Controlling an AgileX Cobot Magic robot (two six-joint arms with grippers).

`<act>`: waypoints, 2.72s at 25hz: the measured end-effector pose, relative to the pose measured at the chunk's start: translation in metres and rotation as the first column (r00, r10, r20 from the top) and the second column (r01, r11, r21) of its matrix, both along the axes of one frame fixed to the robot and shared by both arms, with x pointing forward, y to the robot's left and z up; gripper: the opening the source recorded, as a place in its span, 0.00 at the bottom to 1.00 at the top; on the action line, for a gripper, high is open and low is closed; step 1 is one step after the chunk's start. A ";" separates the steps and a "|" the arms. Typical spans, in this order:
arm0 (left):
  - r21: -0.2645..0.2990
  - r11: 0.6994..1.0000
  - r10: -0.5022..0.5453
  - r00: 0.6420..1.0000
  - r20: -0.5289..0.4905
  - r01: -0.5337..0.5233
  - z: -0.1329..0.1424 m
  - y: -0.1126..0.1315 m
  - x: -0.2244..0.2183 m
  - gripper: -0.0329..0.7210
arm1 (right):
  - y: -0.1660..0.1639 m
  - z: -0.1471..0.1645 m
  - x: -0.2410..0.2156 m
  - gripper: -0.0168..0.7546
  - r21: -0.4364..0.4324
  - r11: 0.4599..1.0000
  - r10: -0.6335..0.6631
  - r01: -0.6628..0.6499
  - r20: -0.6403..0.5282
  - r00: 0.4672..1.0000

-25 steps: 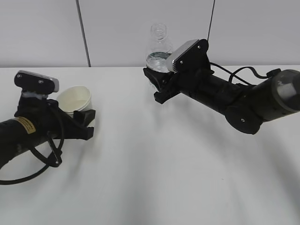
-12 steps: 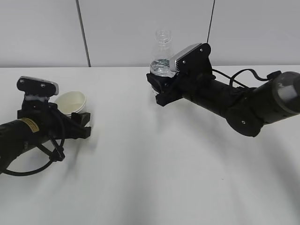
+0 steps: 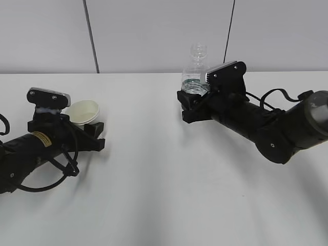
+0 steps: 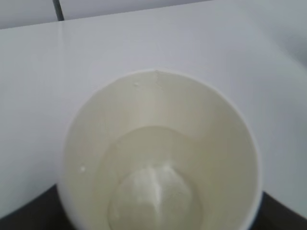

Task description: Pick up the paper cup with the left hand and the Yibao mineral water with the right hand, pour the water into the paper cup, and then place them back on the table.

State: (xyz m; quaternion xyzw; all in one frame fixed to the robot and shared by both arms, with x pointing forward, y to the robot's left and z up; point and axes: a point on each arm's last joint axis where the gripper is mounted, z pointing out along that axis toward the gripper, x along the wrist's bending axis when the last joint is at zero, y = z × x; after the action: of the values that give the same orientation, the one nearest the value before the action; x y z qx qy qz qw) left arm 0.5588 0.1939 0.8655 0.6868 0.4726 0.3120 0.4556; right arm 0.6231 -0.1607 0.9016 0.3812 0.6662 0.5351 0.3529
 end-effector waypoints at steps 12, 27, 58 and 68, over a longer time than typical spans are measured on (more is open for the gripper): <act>-0.010 0.998 0.054 0.998 -0.020 -0.054 -0.005 0.004 0.000 0.83 | -0.002 -0.002 -0.001 0.63 0.005 1.000 -0.016 0.016 -0.011 1.000; -0.032 0.997 0.076 0.997 0.019 -0.075 0.021 0.020 -0.045 0.83 | -0.022 -0.009 0.006 0.63 0.022 0.975 -0.221 0.222 -0.059 0.974; -0.083 0.994 0.086 0.991 0.106 -0.078 0.098 0.025 -0.066 0.83 | -0.037 -0.058 -0.012 0.80 0.003 0.943 -0.328 0.332 -0.148 0.933; -0.057 0.996 0.073 0.996 0.054 -0.070 0.095 0.025 -0.069 0.83 | -0.043 -0.054 -0.046 0.80 -0.019 0.957 -0.288 0.290 -0.181 0.940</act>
State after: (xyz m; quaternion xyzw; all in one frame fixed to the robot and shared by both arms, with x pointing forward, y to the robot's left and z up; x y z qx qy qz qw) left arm 0.4900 0.2189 0.9608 0.6476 0.4926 0.3341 0.4757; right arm 0.5769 -0.2041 0.8476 0.5234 0.6302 0.4434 0.3637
